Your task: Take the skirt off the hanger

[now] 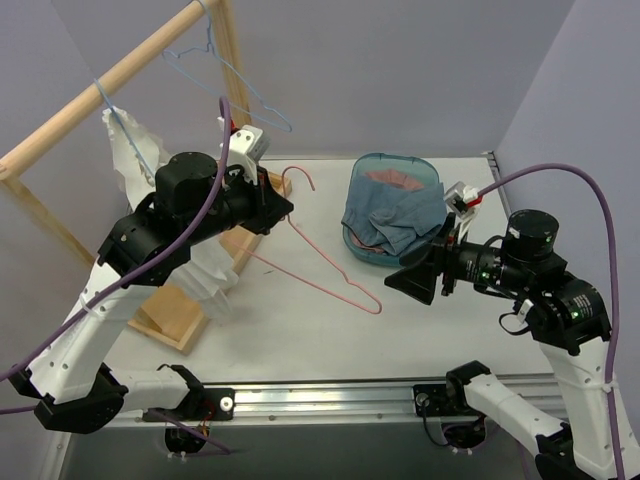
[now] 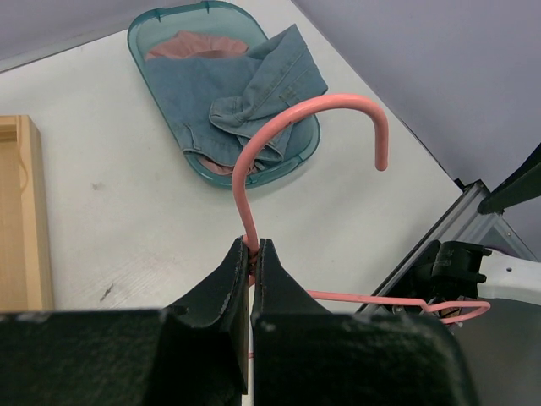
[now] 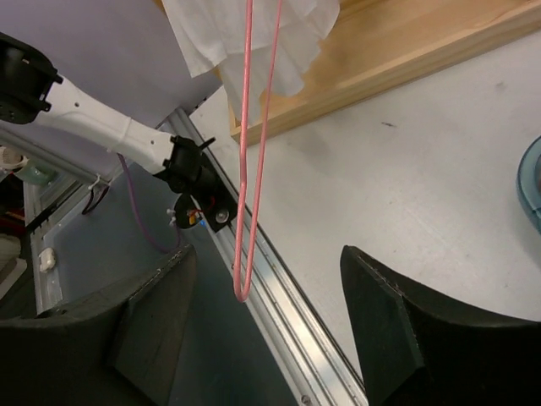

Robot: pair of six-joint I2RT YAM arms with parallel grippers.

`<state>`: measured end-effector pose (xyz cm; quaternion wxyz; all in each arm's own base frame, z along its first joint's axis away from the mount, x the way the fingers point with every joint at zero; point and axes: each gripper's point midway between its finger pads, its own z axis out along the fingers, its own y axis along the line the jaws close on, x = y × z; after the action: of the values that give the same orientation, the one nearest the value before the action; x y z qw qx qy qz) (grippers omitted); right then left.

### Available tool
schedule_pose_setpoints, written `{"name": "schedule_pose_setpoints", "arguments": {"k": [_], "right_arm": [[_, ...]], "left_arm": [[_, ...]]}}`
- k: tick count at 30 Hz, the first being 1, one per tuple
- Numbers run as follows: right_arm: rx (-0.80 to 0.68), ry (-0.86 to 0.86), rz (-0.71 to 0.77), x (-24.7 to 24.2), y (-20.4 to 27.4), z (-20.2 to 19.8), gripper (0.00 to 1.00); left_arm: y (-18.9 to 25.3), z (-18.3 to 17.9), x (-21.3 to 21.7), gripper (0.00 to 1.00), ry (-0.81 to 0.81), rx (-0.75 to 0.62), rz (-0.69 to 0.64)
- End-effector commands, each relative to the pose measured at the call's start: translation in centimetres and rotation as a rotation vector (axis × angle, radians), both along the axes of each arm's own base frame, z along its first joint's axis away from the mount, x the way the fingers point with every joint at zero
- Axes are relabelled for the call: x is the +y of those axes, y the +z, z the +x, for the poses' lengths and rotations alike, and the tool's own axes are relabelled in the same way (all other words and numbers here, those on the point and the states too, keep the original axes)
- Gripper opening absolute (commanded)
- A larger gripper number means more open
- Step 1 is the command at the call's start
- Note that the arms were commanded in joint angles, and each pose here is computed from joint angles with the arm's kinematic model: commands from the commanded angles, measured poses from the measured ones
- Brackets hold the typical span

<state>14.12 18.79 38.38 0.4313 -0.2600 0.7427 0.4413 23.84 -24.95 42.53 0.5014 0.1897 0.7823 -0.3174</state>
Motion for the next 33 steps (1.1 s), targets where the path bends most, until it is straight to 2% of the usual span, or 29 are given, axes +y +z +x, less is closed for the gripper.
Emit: {"name": "schedule_pose_setpoints", "arguments": {"k": [1,13,19,22,25,28,29,32,33], "right_arm": [[0.042,0.087,0.015,0.5,-0.6,-1.6,0.64],[0.106,0.104,-0.028,1.0,-2.6,-1.0,0.64],[0.131,0.118,-0.066,1.5,-3.9,-0.7,0.61],[0.141,0.117,-0.087,1.9,-4.8,-0.6,0.56],[0.148,0.117,-0.117,2.5,-5.7,-0.4,0.44],[0.136,0.096,-0.147,2.9,-6.2,-0.3,0.17],[0.124,0.089,-0.149,2.9,-6.1,-0.2,0.0],[0.093,0.057,-0.153,2.7,-5.8,0.0,0.0],[0.084,0.051,-0.152,2.7,-5.6,0.1,0.0]], "left_arm": [[2.4,0.2,0.1,0.02,0.01,-0.032,-0.044],[3.7,1.3,-1.3,0.02,-0.001,-0.043,-0.071],[4.2,2.1,-2.2,0.02,-0.007,-0.043,-0.078],[4.4,2.4,-2.7,0.02,-0.012,-0.041,-0.08],[4.5,2.7,-3.0,0.02,-0.018,-0.038,-0.079],[4.4,2.7,-3.3,0.02,-0.025,-0.032,-0.076],[4.3,2.7,-3.2,0.02,-0.025,-0.029,-0.074],[4.2,2.5,-3.1,0.02,-0.024,-0.023,-0.072],[4.2,2.5,-3.1,0.07,-0.025,-0.019,-0.073]]}}
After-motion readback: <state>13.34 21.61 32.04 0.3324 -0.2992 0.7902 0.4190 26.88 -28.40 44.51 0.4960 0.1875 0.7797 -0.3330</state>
